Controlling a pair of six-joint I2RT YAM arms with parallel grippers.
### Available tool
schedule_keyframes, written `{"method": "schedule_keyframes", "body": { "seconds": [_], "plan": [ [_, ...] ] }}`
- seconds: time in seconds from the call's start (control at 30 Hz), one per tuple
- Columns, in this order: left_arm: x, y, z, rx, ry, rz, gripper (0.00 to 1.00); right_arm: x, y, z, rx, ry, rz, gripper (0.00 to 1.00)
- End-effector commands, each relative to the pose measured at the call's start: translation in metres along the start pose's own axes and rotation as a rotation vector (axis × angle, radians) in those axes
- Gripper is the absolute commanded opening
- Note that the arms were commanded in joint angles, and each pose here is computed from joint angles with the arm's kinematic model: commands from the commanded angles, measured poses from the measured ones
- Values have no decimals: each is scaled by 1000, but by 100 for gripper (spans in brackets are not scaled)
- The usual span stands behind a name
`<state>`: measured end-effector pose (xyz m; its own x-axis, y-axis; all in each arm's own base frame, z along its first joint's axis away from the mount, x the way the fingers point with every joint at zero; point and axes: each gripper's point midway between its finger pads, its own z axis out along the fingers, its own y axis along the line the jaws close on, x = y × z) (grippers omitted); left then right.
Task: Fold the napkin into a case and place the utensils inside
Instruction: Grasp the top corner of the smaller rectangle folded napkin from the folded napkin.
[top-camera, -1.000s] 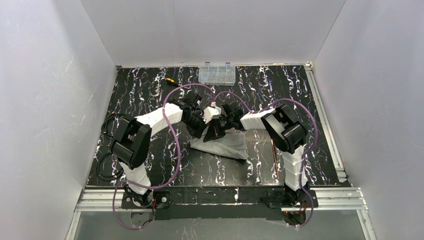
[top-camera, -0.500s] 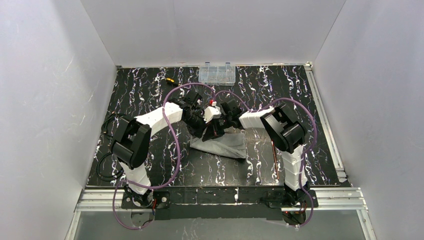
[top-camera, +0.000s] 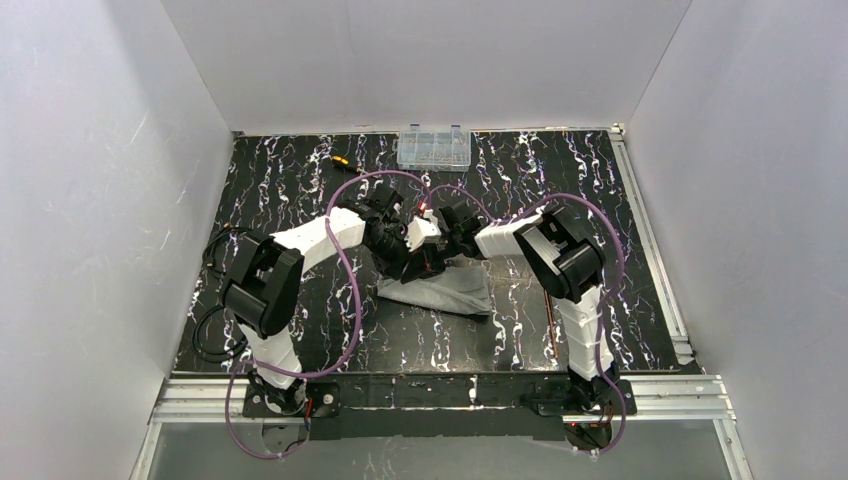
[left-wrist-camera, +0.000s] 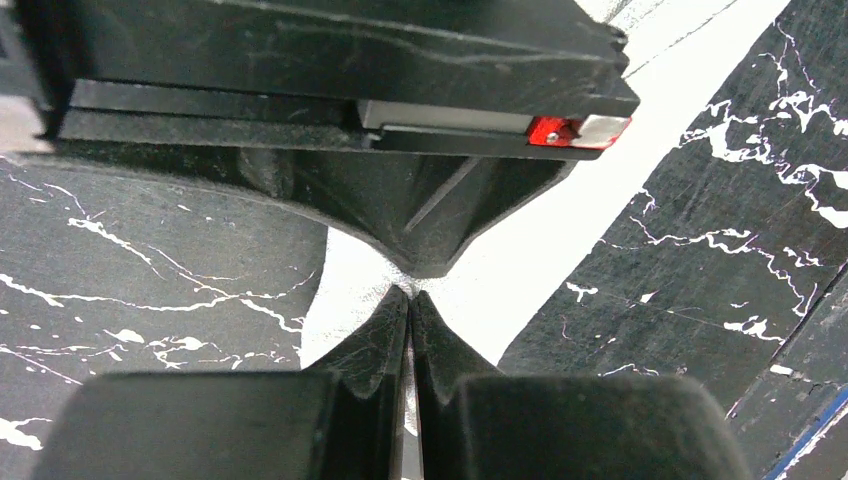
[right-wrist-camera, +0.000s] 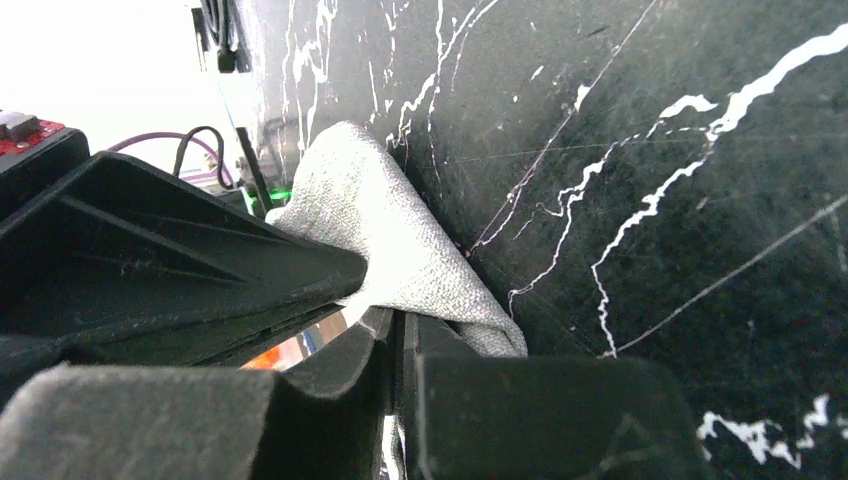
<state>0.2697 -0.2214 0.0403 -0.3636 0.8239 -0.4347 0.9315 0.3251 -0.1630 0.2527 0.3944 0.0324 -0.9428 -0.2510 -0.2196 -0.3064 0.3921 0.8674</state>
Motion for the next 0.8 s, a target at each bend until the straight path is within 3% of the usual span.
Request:
{"method": "schedule_keyframes", "body": {
  "seconds": [0.0,0.43,0.77],
  "plan": [
    [0,-12,-3,39,-13,11,0,7,-24,7,90,49,-13,1],
    [-7,-19,-9,61,-40,25,0,-13,-15,6,96,-4,-21,1],
    [27,-29,7,113,56,35,0,-24,-1,6,5,-61,-3,1]
  ]
}}
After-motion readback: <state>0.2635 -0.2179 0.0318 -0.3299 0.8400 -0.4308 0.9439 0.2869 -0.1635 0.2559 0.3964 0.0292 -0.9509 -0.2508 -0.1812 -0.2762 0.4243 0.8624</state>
